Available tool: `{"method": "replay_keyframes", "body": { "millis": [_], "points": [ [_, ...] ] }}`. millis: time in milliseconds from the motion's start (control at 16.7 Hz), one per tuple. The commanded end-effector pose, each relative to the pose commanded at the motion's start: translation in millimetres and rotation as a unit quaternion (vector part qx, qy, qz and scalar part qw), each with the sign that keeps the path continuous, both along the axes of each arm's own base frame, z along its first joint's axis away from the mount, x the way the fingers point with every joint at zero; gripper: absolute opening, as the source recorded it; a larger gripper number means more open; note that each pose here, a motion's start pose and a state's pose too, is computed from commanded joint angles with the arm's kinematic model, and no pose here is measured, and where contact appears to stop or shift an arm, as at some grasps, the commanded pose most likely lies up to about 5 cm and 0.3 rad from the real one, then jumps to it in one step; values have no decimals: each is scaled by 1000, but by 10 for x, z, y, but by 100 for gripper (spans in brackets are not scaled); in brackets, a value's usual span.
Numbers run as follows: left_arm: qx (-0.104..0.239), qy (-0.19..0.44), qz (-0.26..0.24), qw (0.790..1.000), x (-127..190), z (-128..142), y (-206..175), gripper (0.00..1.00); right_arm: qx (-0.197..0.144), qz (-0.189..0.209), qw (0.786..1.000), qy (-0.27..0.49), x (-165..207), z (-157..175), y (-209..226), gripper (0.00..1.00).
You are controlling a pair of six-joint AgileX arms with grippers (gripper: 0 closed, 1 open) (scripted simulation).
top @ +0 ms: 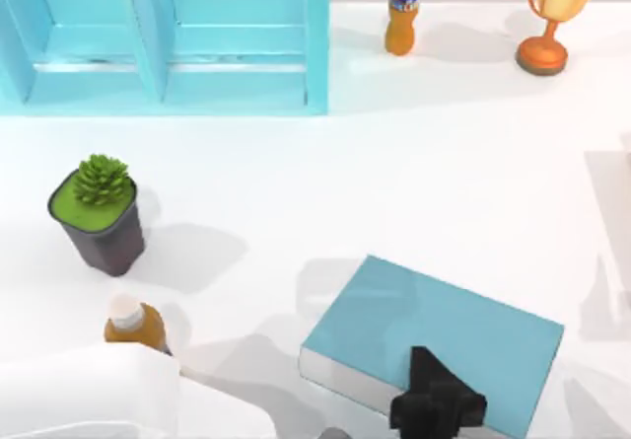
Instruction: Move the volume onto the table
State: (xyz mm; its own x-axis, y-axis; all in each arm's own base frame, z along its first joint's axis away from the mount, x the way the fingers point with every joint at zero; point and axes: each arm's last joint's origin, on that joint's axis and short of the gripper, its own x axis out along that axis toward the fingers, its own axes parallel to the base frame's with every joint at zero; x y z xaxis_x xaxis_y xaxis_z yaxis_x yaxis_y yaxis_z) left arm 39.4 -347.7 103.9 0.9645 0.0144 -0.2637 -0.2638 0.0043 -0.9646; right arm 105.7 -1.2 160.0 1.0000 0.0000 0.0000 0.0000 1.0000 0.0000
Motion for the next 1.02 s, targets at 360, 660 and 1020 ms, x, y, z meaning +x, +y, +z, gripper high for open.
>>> {"method": "replay_keyframes", "body": {
  "millis": [360, 660, 1020],
  "points": [
    [0, 0, 0, 1000, 0, 0, 0, 38, 0, 0, 1000, 0, 0, 0, 0, 100],
    [0, 0, 0, 1000, 0, 0, 0, 75, 0, 0, 1000, 0, 0, 0, 0, 100],
    [0, 0, 0, 1000, 0, 0, 0, 100, 0, 0, 1000, 0, 0, 0, 0, 100]
  ]
}}
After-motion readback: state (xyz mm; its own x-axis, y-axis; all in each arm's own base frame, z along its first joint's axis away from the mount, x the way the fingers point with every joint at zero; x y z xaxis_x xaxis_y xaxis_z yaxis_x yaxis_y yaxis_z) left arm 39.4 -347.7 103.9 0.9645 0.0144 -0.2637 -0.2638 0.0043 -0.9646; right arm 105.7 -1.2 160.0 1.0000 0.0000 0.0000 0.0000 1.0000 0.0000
